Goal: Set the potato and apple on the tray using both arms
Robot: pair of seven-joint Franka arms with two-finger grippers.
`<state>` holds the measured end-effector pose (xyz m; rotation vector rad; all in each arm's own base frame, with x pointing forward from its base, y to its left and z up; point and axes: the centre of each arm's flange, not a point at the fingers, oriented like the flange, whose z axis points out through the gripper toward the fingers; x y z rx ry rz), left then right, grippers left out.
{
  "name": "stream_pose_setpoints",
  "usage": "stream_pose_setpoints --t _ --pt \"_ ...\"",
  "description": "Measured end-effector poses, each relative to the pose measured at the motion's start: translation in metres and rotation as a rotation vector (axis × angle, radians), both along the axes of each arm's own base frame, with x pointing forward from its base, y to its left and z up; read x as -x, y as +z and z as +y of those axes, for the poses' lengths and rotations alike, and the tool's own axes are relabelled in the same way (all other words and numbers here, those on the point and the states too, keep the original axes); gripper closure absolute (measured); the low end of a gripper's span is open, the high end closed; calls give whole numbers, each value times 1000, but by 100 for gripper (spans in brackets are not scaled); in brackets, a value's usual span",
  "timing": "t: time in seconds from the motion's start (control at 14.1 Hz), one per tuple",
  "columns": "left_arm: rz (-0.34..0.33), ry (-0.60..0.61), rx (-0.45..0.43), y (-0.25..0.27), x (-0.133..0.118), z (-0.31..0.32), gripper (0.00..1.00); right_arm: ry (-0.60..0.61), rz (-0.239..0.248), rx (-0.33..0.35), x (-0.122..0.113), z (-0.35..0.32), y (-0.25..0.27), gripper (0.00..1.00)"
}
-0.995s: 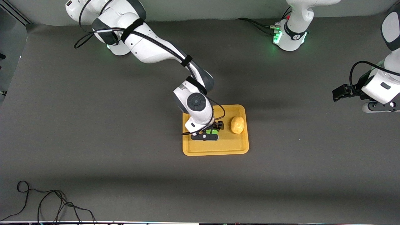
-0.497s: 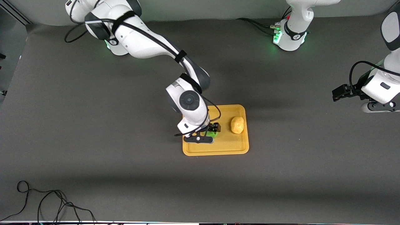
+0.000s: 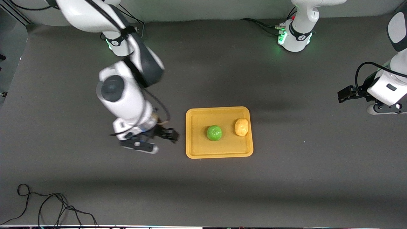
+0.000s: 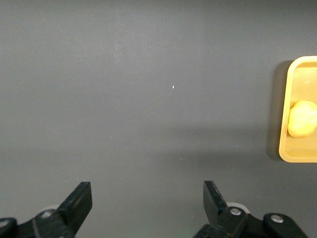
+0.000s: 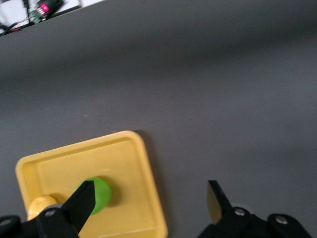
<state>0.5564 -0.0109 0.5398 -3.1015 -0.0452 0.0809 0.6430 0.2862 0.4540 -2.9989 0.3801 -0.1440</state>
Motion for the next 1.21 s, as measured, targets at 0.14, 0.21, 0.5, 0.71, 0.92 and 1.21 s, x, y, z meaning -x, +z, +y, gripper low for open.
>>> stream_pose_setpoints --t 0.14,0.21,0.5,0.71,0.92,1.21 --pt "1 -1 0 0 0 -1 0 1 34 24 7 -52 36 0" --pt "1 -1 0 -1 0 -1 0 4 39 32 12 -74 56 0" --pt "3 -2 1 -1 0 -1 0 56 61 52 35 -182 127 0" --pt "4 -2 1 -2 1 -1 0 104 68 54 67 -272 174 0" --pt "6 -3 2 -2 1 -2 0 136 76 51 97 -320 192 0" --pt "0 -5 2 3 4 -3 0 190 82 113 112 -336 198 0"
